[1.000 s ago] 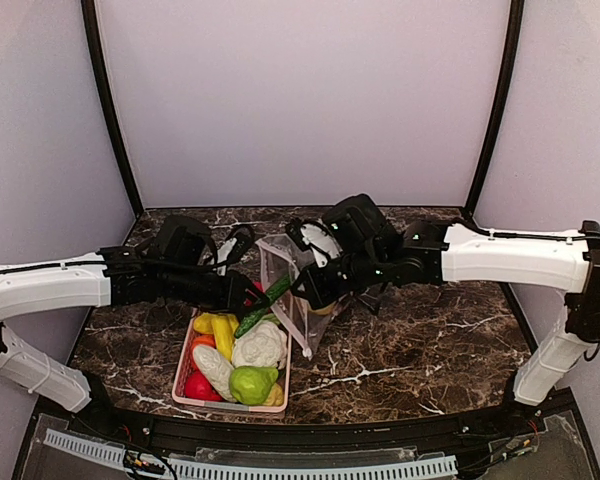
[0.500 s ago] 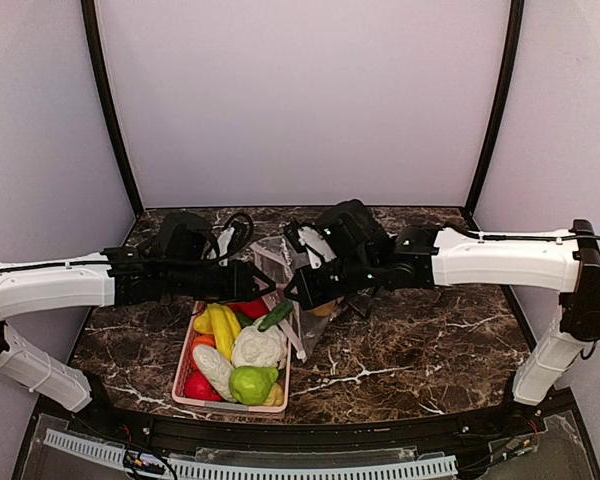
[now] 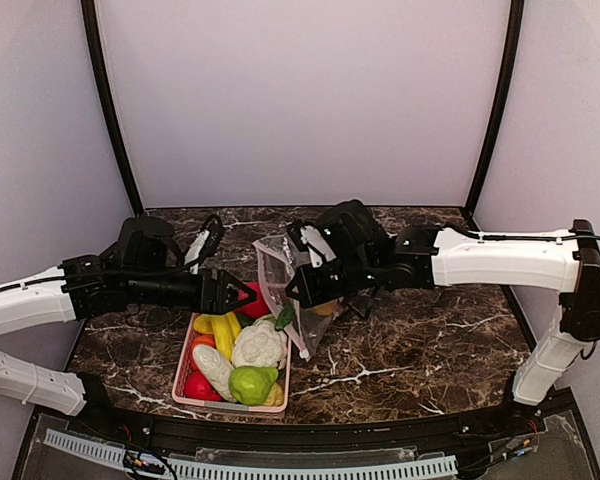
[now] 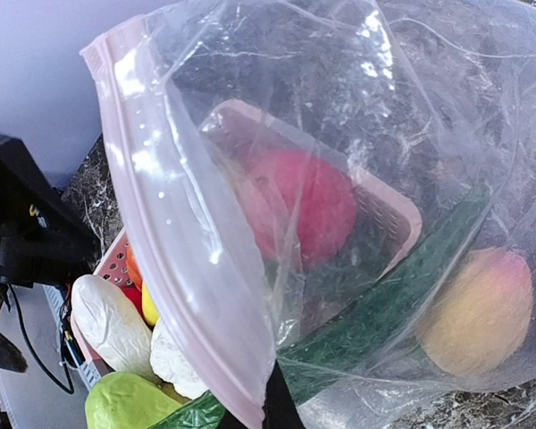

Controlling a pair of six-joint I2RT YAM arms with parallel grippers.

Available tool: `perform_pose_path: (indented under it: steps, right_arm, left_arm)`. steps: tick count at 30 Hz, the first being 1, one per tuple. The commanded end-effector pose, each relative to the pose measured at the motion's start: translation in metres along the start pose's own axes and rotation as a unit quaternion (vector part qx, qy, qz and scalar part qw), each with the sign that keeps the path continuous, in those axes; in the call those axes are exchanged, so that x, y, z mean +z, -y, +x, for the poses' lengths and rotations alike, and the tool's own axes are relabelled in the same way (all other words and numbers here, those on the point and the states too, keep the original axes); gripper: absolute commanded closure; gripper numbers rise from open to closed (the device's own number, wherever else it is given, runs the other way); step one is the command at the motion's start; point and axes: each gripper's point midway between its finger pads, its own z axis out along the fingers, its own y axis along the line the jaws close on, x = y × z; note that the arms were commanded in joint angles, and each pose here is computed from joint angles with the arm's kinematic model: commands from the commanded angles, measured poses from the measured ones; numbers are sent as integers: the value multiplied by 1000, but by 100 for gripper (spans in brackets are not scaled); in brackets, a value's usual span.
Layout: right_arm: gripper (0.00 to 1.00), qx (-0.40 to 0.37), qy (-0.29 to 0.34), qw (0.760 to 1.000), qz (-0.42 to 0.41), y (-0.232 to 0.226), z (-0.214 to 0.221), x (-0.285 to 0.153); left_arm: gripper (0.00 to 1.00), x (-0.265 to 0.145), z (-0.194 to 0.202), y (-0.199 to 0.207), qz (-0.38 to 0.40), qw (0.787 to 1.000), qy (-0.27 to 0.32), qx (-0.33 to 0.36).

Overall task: Place the food in the zip-top bag and seal the zipper
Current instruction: Place the fake vegetable in the zipper food storage bag, then adjust the fake vegetable in the zipper food storage bag.

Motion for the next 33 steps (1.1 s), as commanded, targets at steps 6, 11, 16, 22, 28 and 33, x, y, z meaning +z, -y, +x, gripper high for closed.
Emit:
perform_pose_path:
  steps: [6,11,16,22,28,33]
  right_arm:
    - [100,7,14,1000,1,-1,-5,-3]
    - [100,8,13,1000,3,0,-5,-4]
    - [100,11,12,1000,9,5,-2,-4]
    - [100,10,14,1000,6,4,-4,-6]
    - [100,10,14,1000,0,2,-4,-9]
    - [100,10,14,1000,-4,0,-5,-10]
  left_arm:
    - [45,9,55,13,31,998,-57,-20]
    - [54,21,62,17,34,997,-59,-21]
    - [57,32,65,29,54,996,-62,-25]
    - [62,41,71,24,39,996,-70,-27]
    - [70,44,62,24,32,998,-53,-26]
    - [76,52,62,24,28,998,-58,-22]
